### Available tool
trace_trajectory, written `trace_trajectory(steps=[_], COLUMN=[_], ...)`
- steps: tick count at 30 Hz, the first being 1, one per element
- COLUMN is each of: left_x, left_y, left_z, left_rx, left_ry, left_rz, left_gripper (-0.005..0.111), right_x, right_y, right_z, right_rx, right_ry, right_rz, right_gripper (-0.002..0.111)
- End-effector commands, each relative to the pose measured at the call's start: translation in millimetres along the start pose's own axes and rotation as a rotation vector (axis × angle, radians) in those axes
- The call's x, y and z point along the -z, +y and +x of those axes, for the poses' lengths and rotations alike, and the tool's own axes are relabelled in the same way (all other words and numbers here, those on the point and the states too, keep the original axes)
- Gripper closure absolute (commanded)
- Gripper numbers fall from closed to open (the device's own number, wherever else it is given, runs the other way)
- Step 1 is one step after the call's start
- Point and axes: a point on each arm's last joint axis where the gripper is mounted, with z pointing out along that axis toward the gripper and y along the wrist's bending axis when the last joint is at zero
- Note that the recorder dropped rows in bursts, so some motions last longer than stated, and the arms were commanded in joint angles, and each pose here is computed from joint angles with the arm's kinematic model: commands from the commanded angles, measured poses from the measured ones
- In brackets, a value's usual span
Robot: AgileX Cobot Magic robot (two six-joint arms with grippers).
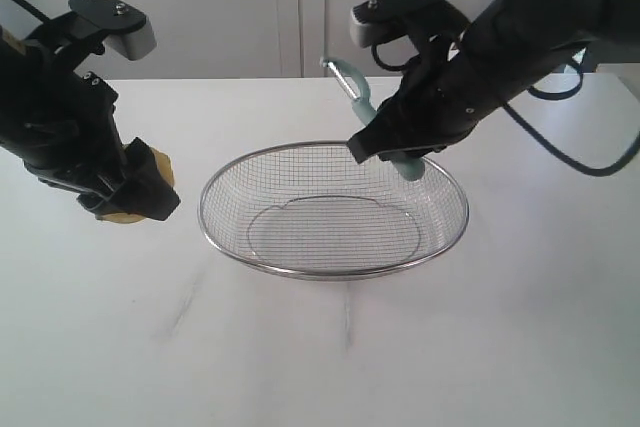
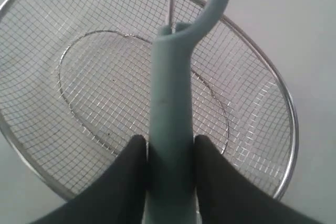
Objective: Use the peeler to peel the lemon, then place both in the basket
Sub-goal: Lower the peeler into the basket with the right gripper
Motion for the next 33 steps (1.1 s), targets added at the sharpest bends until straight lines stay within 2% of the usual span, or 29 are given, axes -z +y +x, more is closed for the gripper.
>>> trace_trajectory(steps=[1, 12, 33], left_x=[5.3, 5.3, 5.3], left_y=[-3.6, -3.6, -3.6], left_z=[-2.3, -2.3, -2.3], left_rx=[0.003, -0.001, -0.001], left_ry=[-0.023, -0.022, -0.022], left_rz=[0.009, 0.009, 0.009], left_gripper=[0.107, 0.107, 0.107], right_x=[-32.9, -87.2, -115.4], right_y=[-5.4, -10.4, -11.9], right_z=[-4.0, 7.3, 21.2], right_rx=[-0.006, 0.000, 0.017], right_ry=[0.009, 0.055, 0.131], right_rz=[0.012, 0.025, 0.024], right_gripper=[0.108, 0.108, 0.108])
